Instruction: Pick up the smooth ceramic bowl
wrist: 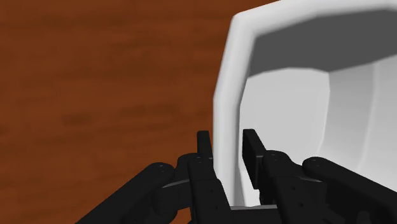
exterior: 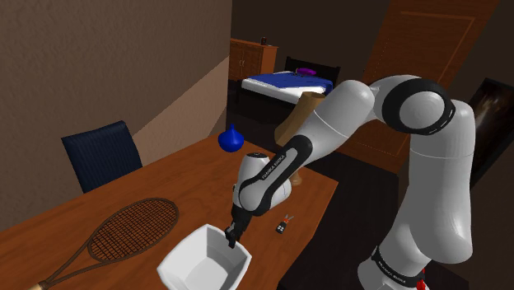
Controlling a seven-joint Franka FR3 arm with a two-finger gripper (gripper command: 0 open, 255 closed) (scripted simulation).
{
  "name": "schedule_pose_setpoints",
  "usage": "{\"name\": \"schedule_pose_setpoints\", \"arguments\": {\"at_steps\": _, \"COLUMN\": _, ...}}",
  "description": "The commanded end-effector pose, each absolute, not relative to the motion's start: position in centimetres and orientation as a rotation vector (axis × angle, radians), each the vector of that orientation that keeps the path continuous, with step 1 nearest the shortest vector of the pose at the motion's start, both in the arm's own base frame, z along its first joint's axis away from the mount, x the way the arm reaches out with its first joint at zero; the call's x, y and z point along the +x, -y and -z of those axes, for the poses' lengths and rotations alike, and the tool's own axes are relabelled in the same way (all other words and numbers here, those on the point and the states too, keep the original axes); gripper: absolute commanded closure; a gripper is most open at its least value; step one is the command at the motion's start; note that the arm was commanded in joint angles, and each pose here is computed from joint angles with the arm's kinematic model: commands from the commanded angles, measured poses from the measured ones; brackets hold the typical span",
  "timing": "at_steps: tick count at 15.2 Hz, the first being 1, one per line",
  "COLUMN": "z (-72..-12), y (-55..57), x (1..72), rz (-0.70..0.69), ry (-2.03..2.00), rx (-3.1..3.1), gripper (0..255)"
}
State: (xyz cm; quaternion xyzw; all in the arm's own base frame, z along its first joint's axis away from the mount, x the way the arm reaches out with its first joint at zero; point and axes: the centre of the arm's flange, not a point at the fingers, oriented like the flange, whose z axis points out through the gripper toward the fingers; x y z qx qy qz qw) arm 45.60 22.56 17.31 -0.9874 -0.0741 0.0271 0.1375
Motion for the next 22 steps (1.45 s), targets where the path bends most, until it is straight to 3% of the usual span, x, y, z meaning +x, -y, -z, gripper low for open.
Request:
{"name": "schedule_pose_setpoints", "arguments": {"at_steps": 1, "z": -17.3, "y": -22.6, "x": 45.6, "rz": -0.079, "ry": 0.214, "rx": -2.857, "gripper": 255}}
{"name": "schedule_pose_setpoints", "arguments": {"at_steps": 22, "z": -25.3, "y": -22.6, "x": 45.6, "rz": -0.079, "ry": 0.214, "rx": -2.857, "gripper": 255}}
